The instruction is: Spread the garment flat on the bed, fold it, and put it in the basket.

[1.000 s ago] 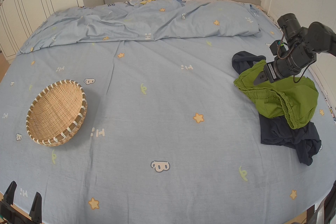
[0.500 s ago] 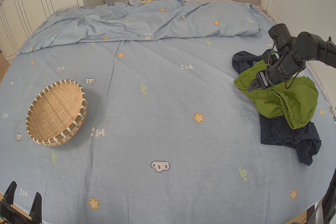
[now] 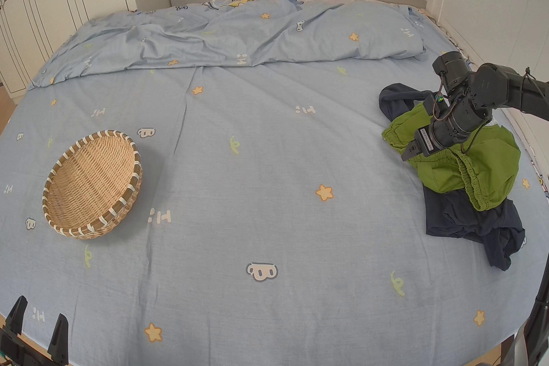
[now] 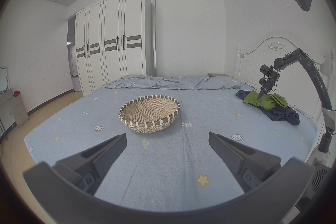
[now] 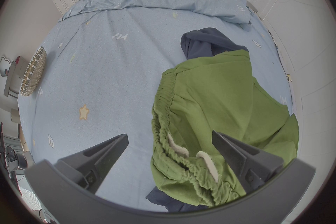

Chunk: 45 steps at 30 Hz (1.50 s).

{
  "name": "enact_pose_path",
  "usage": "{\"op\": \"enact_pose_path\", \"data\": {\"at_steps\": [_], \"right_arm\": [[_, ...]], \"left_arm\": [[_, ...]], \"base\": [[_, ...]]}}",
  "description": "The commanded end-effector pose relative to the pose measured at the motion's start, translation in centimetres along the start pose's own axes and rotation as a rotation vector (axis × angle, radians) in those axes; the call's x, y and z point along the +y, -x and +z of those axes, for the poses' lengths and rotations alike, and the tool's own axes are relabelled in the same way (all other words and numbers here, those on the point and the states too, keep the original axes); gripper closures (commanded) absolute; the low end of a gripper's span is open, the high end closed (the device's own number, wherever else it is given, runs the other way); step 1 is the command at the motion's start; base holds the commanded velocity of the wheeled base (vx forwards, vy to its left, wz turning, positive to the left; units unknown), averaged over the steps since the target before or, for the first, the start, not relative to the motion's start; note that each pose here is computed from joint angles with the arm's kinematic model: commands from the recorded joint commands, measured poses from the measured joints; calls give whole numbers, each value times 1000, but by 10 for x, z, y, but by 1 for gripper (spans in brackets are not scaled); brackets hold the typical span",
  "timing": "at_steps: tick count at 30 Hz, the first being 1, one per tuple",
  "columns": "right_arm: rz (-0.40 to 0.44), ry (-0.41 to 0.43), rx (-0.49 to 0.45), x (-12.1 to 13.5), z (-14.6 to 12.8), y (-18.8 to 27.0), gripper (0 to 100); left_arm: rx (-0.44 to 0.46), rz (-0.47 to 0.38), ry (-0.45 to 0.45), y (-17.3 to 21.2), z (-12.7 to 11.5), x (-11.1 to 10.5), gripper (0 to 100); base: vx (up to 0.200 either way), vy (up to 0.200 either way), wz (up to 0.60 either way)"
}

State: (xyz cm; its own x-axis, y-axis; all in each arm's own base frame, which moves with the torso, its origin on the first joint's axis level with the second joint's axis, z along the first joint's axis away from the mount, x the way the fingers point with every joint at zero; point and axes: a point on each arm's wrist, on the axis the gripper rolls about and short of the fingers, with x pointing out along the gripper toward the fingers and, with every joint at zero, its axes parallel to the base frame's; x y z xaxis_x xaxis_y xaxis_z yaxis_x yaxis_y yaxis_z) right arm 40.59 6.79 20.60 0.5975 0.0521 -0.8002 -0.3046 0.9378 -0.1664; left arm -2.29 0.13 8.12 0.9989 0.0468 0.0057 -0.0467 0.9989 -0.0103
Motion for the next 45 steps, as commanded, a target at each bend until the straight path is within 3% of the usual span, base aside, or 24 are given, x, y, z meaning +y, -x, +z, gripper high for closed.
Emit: {"op": "enact_pose_path", "data": {"at_steps": [1, 9, 10, 26, 29, 35, 37, 41, 42, 45], "right_arm": [[2, 0, 13, 0, -2, -4, 0], [-3, -11, 25, -3, -5, -6, 0], [-5, -17, 24, -4, -5, -6, 100], [15, -50, -10, -5, -2, 13, 100], [65, -84, -58, -2, -1, 44, 100], [175, -258, -122, 20, 1, 105, 100], [186, -275, -123, 24, 0, 110, 100], [284, -298, -152, 50, -2, 139, 100], [316, -336, -149, 62, 0, 144, 100], [346, -373, -150, 75, 2, 147, 100]], "left_arm": [[1, 1, 1, 0, -5, 0, 0], [1, 1, 1, 0, -5, 0, 0], [1, 1, 1, 0, -5, 0, 0], [1, 1, 1, 0, -5, 0, 0], [1, 1, 1, 0, -5, 0, 0], [1, 1, 1, 0, -5, 0, 0], [1, 1, 1, 0, -5, 0, 0], [1, 1, 1, 0, -5, 0, 0], [1, 1, 1, 0, -5, 0, 0], [1, 1, 1, 0, -5, 0, 0]], "base": [[0, 0, 0], [0, 0, 0], [0, 0, 0], [0, 0, 0], [0, 0, 0], [0, 0, 0], [0, 0, 0], [0, 0, 0], [0, 0, 0], [0, 0, 0]]}}
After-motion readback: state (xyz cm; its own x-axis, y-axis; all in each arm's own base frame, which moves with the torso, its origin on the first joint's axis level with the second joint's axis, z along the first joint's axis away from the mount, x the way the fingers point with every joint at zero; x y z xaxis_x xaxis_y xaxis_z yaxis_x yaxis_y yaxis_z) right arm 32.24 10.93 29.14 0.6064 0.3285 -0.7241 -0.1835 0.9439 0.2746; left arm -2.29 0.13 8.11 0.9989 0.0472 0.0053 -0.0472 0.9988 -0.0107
